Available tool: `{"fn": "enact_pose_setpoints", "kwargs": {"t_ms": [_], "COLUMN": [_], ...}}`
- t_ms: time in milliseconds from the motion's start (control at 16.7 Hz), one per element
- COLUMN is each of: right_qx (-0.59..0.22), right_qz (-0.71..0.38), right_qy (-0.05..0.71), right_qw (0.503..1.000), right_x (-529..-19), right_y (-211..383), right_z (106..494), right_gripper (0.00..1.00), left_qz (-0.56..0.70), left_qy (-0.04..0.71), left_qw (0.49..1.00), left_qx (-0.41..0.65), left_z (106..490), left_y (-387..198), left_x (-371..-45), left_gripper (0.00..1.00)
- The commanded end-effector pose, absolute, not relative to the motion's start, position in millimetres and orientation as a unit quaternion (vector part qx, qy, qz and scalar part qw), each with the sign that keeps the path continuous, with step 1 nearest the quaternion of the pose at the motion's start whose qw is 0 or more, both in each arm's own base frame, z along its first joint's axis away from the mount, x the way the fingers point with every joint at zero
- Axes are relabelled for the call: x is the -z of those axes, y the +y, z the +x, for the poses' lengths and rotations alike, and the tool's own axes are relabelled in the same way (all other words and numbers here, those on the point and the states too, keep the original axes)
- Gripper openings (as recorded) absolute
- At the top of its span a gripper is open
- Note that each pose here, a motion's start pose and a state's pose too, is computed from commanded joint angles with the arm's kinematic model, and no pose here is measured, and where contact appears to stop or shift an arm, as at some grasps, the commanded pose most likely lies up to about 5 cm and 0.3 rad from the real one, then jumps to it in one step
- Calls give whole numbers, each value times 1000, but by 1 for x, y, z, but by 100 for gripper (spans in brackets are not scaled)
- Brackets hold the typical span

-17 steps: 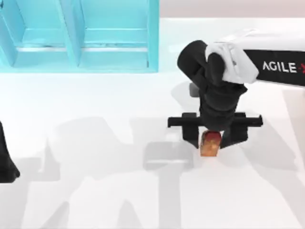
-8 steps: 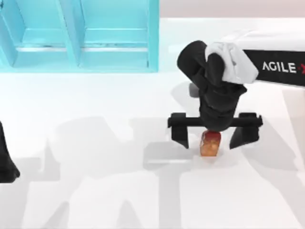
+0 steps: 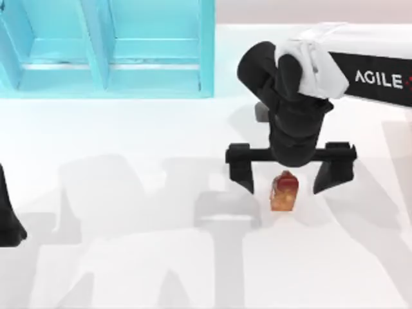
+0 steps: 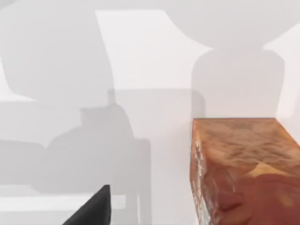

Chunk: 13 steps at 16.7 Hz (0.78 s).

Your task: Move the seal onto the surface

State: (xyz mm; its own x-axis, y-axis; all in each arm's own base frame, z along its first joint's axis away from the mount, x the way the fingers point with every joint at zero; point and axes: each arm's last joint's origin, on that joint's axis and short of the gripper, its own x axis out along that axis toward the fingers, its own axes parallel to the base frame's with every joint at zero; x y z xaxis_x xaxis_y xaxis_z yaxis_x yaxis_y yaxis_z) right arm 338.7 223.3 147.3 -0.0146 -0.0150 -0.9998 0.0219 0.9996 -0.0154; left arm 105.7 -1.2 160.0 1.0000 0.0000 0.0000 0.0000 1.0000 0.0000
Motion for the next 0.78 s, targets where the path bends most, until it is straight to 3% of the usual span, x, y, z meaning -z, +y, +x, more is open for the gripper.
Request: {"fn": "enact_pose_setpoints", "kwargs": {"t_ms": [540,780], "right_qx": [11,7], "right_qz": [3,6], "right_qy": [710,706], "right_qw": [704,708], "right_x": [-257,-278], "right_y": [223,221], "right_z": [338,334], "right_gripper": [100,100], "left_qz": [0,0], "left_qy": [0,0], "left_qw": [1000,1000], "left_qx": [0,0], "left_z": [106,106], "left_y": [-1,-1], "left_x": [-160,-160], "left_gripper": [100,100]}}
